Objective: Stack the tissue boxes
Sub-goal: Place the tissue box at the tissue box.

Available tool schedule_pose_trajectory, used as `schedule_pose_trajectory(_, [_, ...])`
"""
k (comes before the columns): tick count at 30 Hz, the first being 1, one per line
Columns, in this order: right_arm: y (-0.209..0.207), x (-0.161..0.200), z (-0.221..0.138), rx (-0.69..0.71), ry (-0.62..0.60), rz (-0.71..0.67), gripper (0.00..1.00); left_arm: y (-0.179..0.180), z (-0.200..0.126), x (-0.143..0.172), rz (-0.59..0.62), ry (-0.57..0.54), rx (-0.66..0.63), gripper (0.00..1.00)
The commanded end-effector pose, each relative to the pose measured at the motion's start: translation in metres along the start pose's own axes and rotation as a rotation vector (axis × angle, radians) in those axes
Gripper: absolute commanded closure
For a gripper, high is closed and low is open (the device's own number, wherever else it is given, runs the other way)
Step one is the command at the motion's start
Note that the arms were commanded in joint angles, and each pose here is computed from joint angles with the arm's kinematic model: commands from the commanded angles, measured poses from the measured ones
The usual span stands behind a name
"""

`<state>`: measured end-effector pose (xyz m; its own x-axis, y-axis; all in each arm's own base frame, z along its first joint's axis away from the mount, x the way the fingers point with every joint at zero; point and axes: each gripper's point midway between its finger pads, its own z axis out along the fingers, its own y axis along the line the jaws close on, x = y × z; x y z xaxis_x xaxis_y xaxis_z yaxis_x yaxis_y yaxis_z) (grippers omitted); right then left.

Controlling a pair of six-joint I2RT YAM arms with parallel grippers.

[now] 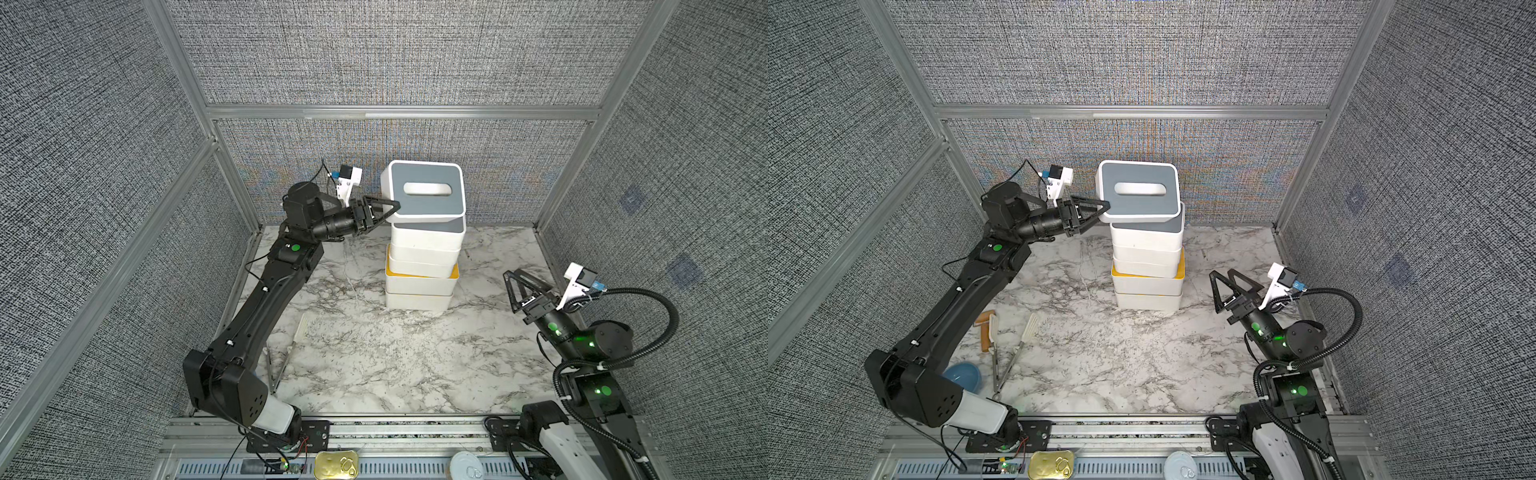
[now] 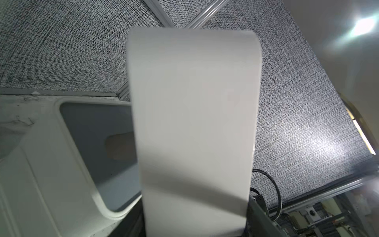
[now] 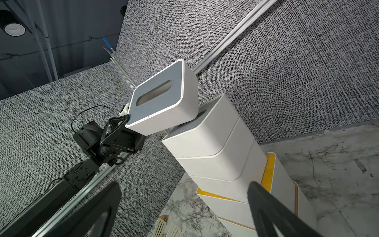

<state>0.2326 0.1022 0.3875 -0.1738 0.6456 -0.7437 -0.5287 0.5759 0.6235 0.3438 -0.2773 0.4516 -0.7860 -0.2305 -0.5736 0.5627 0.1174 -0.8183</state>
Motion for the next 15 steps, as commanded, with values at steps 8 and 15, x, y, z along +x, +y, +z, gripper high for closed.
schedule_pose_trajectory(8, [0.010,-0.005,0.015,0.005,0.005,-0.033,0.01,-0.043,-0.009,-0.002,-0.029,-0.005,0.162,0.67])
schedule_pose_trajectory(15, [0.015,-0.003,0.017,0.019,0.016,-0.053,0.01,-0.030,-0.008,-0.004,-0.092,-0.025,0.136,0.67])
